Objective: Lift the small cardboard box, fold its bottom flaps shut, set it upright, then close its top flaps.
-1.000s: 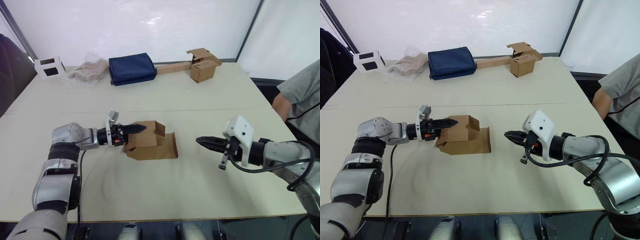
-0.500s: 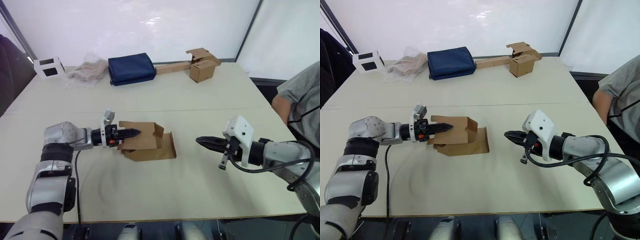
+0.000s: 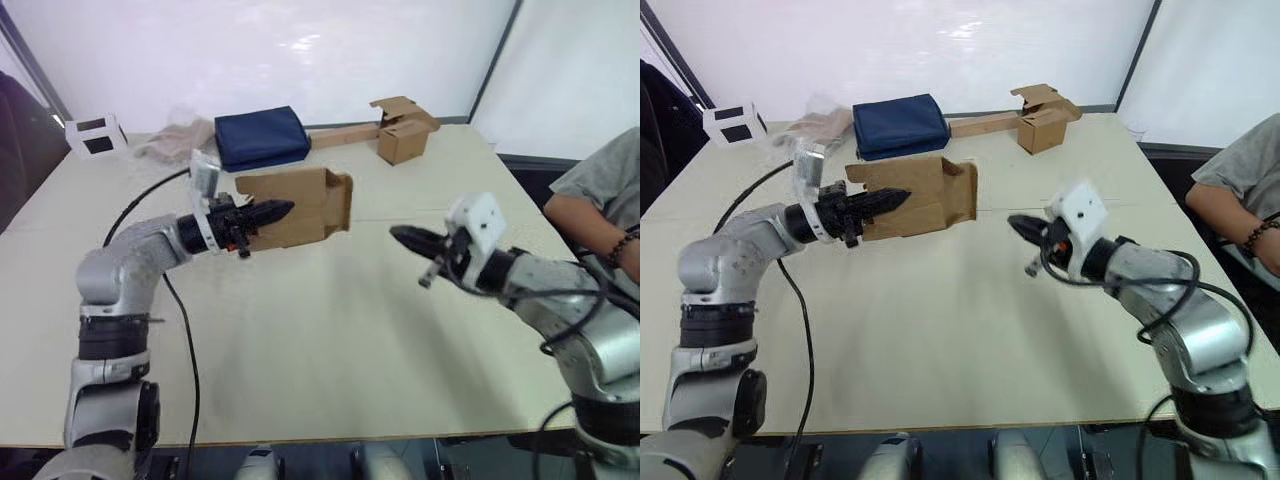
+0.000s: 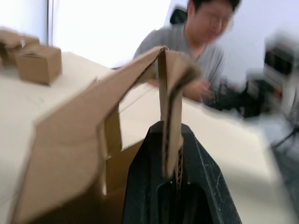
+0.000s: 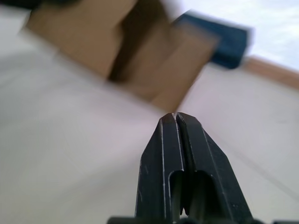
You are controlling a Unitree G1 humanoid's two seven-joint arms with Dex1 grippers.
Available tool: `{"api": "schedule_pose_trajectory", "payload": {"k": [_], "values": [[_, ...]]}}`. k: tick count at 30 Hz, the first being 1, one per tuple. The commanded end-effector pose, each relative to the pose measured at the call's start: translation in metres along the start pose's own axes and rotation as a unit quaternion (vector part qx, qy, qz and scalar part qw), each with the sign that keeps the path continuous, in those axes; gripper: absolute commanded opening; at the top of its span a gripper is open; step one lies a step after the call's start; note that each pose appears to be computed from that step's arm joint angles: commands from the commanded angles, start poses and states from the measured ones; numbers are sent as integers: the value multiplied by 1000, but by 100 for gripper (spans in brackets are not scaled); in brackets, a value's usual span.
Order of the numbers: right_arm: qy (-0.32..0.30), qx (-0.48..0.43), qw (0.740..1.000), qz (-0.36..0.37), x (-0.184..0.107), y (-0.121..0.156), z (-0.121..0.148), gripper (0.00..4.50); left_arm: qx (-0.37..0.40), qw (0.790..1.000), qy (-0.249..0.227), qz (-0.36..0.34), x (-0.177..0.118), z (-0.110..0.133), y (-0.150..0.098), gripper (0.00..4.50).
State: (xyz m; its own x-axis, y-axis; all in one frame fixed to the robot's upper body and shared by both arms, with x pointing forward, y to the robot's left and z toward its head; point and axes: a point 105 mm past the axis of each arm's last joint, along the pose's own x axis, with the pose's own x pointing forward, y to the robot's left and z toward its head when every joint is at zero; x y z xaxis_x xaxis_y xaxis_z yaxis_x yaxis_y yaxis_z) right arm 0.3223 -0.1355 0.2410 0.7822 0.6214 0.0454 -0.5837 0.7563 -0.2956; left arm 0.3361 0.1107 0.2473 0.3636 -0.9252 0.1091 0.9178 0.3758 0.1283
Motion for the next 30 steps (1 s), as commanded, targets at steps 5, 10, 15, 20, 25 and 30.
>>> {"api": "schedule_pose_trajectory", "payload": {"k": [5, 10, 15, 20, 25, 30], "values": [[-84, 8, 996, -36, 31, -4, 36, 0, 142, 990, -18, -13, 2, 21, 2, 3], [-101, 16, 995, -20, 45, 5, 44, 0, 138, 990, -23, -16, 2, 21, 5, 3], [-98, 20, 995, 5, 52, 17, 42, 0, 139, 990, -24, -16, 2, 22, 5, 3], [-96, 24, 995, 18, 55, 26, 40, 0, 134, 991, -25, -16, 2, 23, 6, 3], [-99, 23, 994, 27, 58, 31, 42, 0, 127, 991, -24, -20, 3, 23, 4, 3], [-106, 27, 993, 47, 63, 43, 46, 0, 115, 993, -33, -20, 6, 25, 3, 3]]}}
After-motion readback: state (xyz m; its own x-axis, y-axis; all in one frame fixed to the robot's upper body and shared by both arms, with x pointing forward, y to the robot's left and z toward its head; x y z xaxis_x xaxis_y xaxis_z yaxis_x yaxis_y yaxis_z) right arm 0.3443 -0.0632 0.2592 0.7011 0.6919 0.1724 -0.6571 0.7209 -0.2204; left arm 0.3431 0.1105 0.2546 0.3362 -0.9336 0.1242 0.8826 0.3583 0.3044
